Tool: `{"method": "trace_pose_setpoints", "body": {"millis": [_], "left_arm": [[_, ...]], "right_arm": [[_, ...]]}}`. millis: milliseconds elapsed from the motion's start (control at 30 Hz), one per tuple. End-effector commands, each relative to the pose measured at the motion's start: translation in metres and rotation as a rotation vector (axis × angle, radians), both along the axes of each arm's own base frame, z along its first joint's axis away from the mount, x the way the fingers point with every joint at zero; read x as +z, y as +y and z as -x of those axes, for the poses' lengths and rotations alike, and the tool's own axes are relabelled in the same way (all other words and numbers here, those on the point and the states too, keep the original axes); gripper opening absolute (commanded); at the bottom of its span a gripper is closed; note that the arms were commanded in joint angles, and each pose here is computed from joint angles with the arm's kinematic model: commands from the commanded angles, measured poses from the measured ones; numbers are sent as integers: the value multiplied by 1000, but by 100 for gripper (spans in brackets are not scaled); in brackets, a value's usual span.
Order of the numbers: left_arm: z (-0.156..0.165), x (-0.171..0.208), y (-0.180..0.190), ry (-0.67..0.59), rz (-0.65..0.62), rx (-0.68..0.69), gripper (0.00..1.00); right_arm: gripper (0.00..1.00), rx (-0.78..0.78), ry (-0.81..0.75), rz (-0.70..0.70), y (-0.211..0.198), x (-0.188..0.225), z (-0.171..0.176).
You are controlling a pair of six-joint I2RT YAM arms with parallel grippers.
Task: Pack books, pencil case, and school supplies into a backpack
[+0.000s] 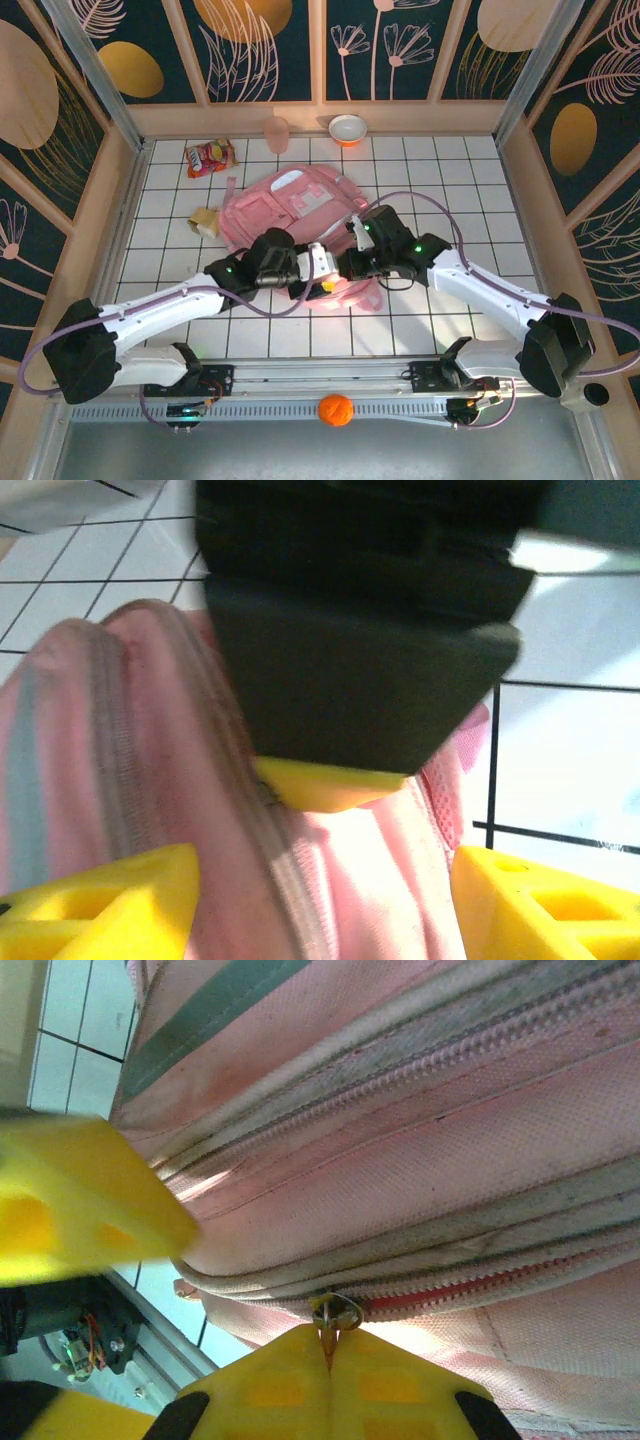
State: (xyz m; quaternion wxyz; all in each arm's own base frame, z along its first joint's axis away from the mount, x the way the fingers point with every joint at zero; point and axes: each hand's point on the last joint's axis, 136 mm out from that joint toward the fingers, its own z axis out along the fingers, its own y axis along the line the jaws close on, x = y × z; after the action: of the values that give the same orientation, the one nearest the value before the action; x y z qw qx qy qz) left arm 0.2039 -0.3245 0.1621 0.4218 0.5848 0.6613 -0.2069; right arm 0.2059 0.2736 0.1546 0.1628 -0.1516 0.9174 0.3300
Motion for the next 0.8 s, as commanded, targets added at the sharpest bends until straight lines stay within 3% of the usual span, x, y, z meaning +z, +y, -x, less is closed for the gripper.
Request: {"method": "trace_pose_setpoints", "body": {"millis": [0,67,167,267,300,433,633,767], "left_arm": [[-16,-12,0,-80,-40,53,64],[-21,-16,1,-83,-46,82,55],[-23,-19,3,-88,-52,98,26],[-29,-20,8,-95,-64,140,3],[-29,-22,9,-95,-73,144,0],[-19,-17,5,-65,-43,95,0],[-5,15,-12,-16,131,36,0],[-7,29,-16,-9,189,52,0]], "right_arm": [[0,31,2,-78,16,25,-1],[0,34,6,-79,16,25,0],[0,25,-2,-59,12,25,-1],[0,23,-15,-50,9,28,-3],[0,22,-17,-51,8,29,-3],[0,-6,-29,-21,3,24,-8],[0,-74,-94,13,-1,15,-20],[7,-100,-119,-1,-3,9,-22]]}}
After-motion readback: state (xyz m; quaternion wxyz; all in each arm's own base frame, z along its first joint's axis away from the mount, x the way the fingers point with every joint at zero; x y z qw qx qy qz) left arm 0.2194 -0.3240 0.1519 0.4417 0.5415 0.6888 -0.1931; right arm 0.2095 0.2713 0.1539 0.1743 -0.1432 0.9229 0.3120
